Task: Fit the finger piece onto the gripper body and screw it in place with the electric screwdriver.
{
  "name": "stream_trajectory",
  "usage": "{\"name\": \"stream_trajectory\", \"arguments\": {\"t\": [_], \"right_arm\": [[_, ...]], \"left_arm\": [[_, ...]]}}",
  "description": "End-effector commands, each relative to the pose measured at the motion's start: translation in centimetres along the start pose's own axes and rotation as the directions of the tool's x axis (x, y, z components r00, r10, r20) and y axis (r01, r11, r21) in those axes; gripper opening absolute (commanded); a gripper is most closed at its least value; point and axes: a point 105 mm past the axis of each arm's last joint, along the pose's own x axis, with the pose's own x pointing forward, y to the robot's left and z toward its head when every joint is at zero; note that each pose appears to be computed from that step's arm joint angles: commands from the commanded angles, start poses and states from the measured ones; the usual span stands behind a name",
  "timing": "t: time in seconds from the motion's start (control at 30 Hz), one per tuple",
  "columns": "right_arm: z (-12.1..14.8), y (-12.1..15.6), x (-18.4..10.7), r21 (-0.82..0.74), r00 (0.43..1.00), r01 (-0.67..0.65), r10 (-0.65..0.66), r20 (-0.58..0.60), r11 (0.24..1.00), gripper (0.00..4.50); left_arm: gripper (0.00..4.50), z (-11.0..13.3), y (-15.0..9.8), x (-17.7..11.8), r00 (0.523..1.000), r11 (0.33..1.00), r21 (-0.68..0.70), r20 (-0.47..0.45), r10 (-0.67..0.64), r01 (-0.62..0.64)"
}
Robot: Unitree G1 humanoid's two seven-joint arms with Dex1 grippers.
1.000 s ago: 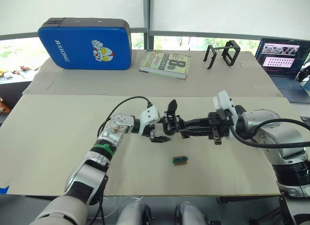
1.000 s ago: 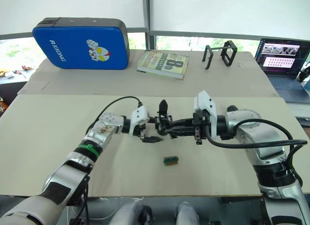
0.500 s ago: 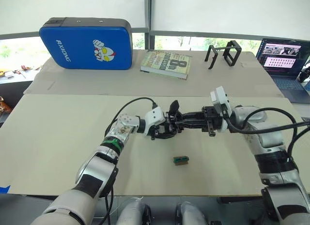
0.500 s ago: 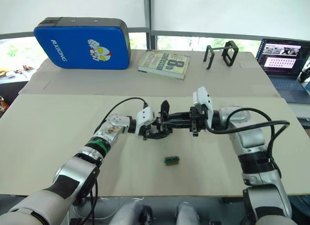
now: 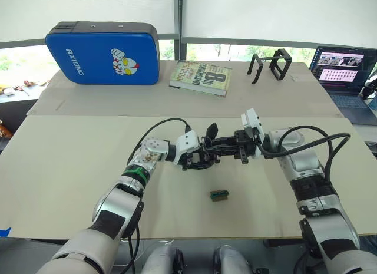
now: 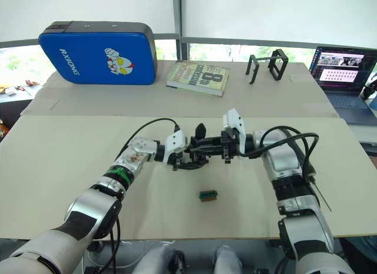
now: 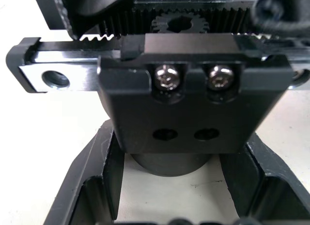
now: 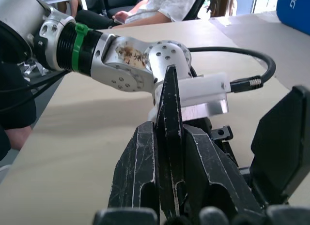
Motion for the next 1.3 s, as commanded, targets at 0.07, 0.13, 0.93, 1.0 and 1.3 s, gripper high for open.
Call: {"name": "stream_trajectory", "arguments": {"t": [0.07, 0.13, 0.93, 1.0, 1.3], "right_arm": [[0.0, -0.3, 0.0, -0.032, 1.000, 0.004, -0.004, -0.012, 0.999, 0.33], [-0.6, -0.3, -0.1, -0.028, 1.000, 0.006, -0.007, -0.027, 1.000, 0.33], [-5.8, 0.2, 0.2, 0.138, 0.980, -0.100, 0.121, -0.156, 0.985, 0.33], [-5.8, 0.1, 0.2, 0.145, 0.978, -0.108, 0.131, -0.165, 0.984, 0.33], [-6.7, -0.1, -1.2, 0.204, 0.982, -0.050, 0.086, -0.169, 0.978, 0.33]], "left_arm": [[2.28, 1.4, 0.2, 0.1, 0.999, 0.999, 0.051, 0.029, -0.016, 0.015], [2.28, 1.4, 0.2, 0.1, 0.999, 0.999, 0.051, 0.030, -0.016, 0.015], [2.28, 1.0, 0.1, -0.3, 1.000, 0.999, 0.050, 0.027, -0.014, 0.013], [2.28, 1.0, 0.0, -0.3, 1.000, 0.999, 0.050, 0.026, -0.016, 0.015], [2.28, 1.0, 0.0, -0.2, 0.999, 0.998, 0.055, 0.028, -0.019, 0.017]]}}
